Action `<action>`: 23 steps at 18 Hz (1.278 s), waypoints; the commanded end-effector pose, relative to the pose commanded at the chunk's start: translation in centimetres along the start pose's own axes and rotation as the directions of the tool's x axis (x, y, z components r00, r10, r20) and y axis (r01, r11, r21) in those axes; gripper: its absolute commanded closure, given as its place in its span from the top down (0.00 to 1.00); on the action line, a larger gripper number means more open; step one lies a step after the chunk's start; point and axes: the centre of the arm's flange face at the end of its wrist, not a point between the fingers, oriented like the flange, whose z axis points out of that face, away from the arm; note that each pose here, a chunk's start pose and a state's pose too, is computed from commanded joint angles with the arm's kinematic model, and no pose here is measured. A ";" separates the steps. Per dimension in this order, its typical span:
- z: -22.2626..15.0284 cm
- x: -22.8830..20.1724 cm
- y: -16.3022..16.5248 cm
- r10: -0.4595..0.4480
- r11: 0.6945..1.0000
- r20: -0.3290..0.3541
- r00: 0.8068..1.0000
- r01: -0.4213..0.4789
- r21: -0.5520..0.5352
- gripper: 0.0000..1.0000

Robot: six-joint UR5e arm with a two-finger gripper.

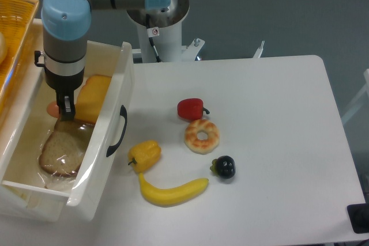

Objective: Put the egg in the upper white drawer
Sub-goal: 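Open the gripper to release the egg onto the wrapped bread, then raise the open gripper up out of the drawer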

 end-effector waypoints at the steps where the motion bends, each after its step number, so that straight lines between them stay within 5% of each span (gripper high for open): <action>1: 0.0 0.0 0.0 0.000 1.000 0.000 1.000 0.000 -0.001 0.61; 10: -0.6 -0.1 0.0 0.003 1.000 0.015 1.000 -0.003 0.002 0.62; 20: -6.9 -0.9 1.9 -0.043 0.998 0.127 0.991 0.037 0.046 0.69; 22: -8.2 -1.0 2.8 -0.064 0.996 0.146 0.987 0.055 0.063 0.75; 23: -8.6 -0.9 2.8 -0.067 0.996 0.152 0.986 0.057 0.065 0.86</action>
